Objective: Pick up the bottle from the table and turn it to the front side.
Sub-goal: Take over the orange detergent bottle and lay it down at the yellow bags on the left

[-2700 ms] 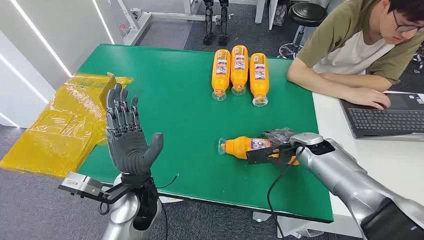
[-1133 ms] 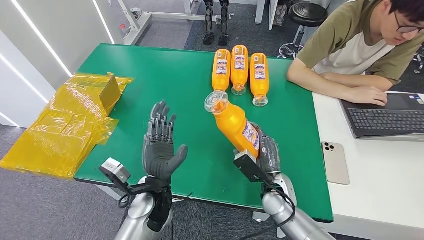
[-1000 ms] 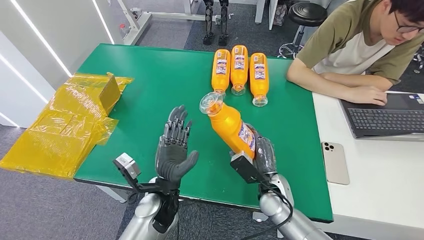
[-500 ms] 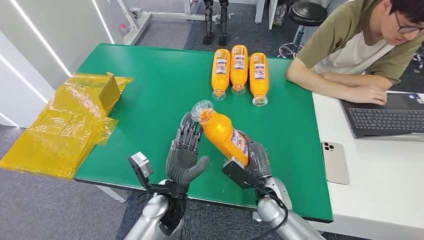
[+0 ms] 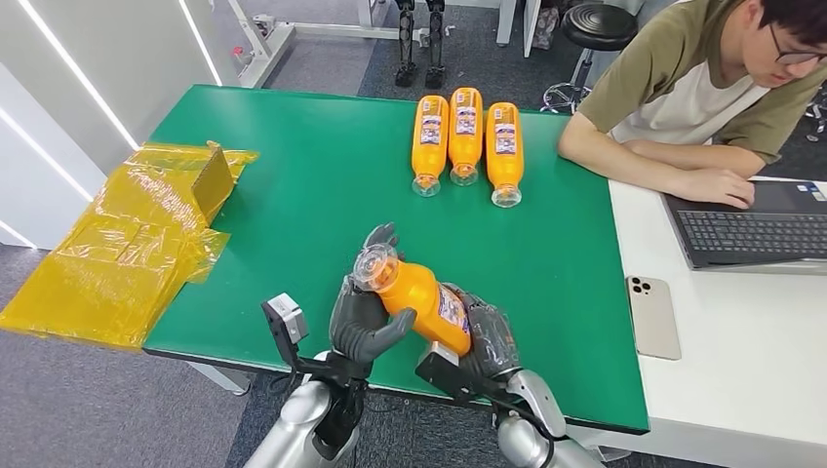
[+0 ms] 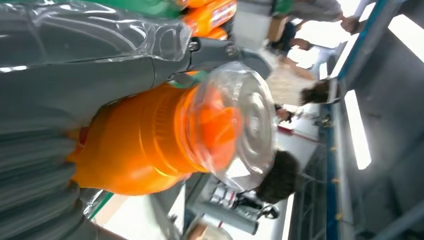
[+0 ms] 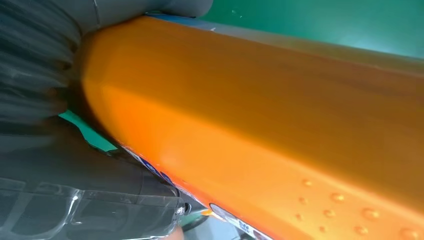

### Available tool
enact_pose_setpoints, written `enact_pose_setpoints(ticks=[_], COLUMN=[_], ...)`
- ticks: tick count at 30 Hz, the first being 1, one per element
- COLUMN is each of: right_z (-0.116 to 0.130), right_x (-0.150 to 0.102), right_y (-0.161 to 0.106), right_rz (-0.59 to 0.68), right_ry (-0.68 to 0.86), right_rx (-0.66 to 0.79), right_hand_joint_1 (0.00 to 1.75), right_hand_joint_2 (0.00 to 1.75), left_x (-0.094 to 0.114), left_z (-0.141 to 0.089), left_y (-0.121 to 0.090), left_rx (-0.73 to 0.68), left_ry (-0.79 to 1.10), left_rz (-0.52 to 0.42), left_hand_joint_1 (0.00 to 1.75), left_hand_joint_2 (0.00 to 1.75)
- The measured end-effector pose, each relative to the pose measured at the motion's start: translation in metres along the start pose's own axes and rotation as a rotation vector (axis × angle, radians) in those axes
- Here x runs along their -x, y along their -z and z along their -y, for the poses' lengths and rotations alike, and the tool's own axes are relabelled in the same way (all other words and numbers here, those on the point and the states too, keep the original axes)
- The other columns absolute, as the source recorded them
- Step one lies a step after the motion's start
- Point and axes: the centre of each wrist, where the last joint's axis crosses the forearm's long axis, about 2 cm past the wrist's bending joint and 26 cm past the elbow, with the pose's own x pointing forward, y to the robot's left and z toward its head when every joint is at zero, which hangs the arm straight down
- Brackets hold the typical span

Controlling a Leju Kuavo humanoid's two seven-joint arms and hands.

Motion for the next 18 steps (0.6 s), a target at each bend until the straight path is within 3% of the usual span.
enact_pose_setpoints(ticks=[8,15,16,18], right_z=[-0.0007,-0.0024,-0.0023,-0.0021], right_x=[-0.009,-0.0096,-0.0095,-0.0093], right_y=[-0.0068,-0.0084,-0.0083,-0.0077], right_rz=[0.004,-0.003,-0.005,-0.007], right_ry=[0.0,0.0,-0.002,-0.007], right_rx=[0.101,0.044,0.035,0.015], right_hand_joint_1=[1.75,1.75,1.75,1.75], right_hand_joint_2=[1.75,1.75,1.75,1.75], left_x=[0.0006,0.0022,0.0024,0.003], left_z=[0.0024,0.0023,0.0022,0.002], left_y=[0.0009,0.0001,-0.0001,-0.0005], left_rx=[0.015,0.011,0.01,0.009], left_ry=[0.005,0.009,0.011,0.015], left_rz=[-0.006,-0.013,-0.014,-0.013], left_hand_joint_1=[0.0,0.0,0.06,0.93], left_hand_joint_2=[1.75,1.75,1.75,1.75])
